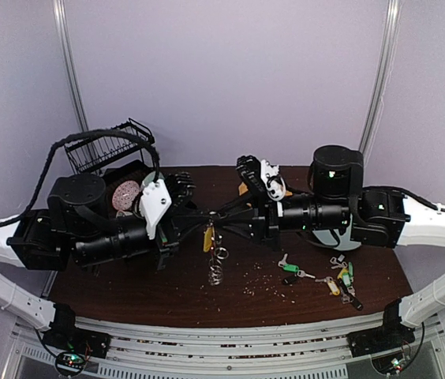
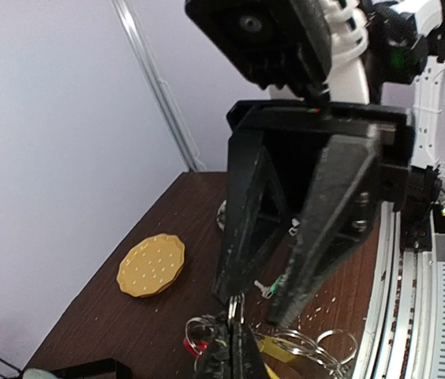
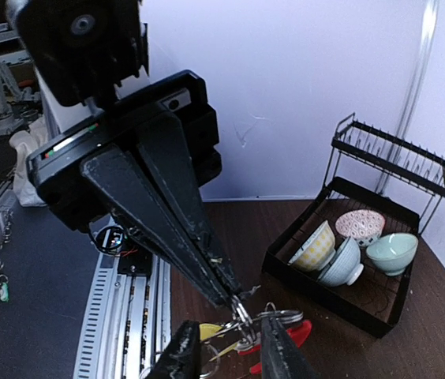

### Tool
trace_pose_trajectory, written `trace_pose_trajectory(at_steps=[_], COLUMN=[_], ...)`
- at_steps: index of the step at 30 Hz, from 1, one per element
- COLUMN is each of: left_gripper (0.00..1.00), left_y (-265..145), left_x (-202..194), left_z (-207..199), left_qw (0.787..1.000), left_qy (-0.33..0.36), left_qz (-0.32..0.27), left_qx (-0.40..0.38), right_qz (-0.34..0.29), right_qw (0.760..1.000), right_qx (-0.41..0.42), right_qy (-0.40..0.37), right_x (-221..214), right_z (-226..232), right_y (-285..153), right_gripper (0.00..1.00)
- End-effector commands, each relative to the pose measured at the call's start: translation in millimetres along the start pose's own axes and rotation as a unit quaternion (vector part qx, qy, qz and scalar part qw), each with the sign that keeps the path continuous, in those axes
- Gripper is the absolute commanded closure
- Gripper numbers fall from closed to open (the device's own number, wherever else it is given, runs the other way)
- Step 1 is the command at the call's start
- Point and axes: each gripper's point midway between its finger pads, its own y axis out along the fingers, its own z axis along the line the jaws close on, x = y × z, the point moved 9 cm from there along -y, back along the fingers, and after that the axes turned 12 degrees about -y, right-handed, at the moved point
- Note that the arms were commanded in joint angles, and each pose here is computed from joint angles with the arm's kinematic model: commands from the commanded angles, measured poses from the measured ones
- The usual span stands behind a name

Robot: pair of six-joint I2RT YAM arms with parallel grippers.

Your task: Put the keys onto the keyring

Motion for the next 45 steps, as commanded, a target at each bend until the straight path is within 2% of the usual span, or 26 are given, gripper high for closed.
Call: trace_pose_trajectory(at_steps=[1, 3, 6, 10, 16, 21, 23, 26, 27, 32, 36, 38, 45], left_gripper=[1.0, 1.0, 1.0, 1.0, 1.0, 1.0, 1.0, 1.0, 1.0, 1.0, 1.0, 1.0, 1.0], left_y=[4.7, 6.0, 9.7, 14.7, 6.6, 4.6, 6.6, 7.6, 6.7, 0.4, 0.2, -0.2, -1.4], left_x=[10.7, 10.9, 8.8, 5.8, 13.0, 19.0, 17.6, 17.4, 19.1, 22.9, 20.3, 20.4, 19.7], left_z=[14.8, 19.0, 19.5, 6.7, 3.6, 3.5, 2.2, 0.9, 1.1, 2.0, 2.3, 2.7, 4.3], left_qw=[0.994, 0.988, 0.979, 0.976, 0.979, 0.983, 0.983, 0.983, 0.984, 0.988, 0.988, 0.988, 0.988], left_qy=[-0.008, -0.01, 0.0, 0.012, -0.002, -0.011, -0.01, -0.01, -0.011, -0.018, -0.017, -0.018, -0.018], left_qz=[0.049, 0.083, 0.137, 0.202, 0.198, 0.181, 0.183, 0.182, 0.176, 0.155, 0.156, 0.155, 0.152], left_qx=[0.095, 0.129, 0.148, 0.078, 0.039, 0.032, 0.029, 0.022, 0.021, 0.009, 0.011, 0.012, 0.019], right_qz=[0.045, 0.074, 0.088, 0.037, -0.01, -0.014, -0.019, -0.025, -0.026, -0.02, -0.048, -0.066, -0.068], right_qw=[0.998, 0.995, 0.993, 0.999, 0.991, 0.98, 0.98, 0.985, 0.985, 0.991, 0.992, 0.99, 0.987], right_qx=[-0.05, -0.071, -0.08, 0.003, 0.121, 0.194, 0.196, 0.17, 0.167, 0.131, 0.12, 0.122, 0.146], right_qy=[-0.006, -0.006, -0.002, 0.012, -0.051, -0.044, -0.038, -0.028, -0.027, -0.018, 0.001, 0.001, -0.011], right_x=[-8.9, -17.6, -24.3, -22.0, -15.9, -16.0, -16.3, -15.1, -15.7, -17.7, -16.8, -15.2, -19.6], right_z=[-9.1, -12.0, -13.7, -18.1, -14.0, -10.5, -11.6, -16.9, -17.4, -26.0, -40.2, -41.3, -31.1], right_y=[-1.8, -1.3, 1.6, 1.1, 4.3, 17.2, 20.7, 24.7, 25.6, 27.5, 14.9, 10.6, 21.3], right_gripper=[0.66, 0.59, 0.56, 0.57, 0.65, 0.67, 0.68, 0.81, 0.82, 0.82, 0.8, 0.77, 0.64])
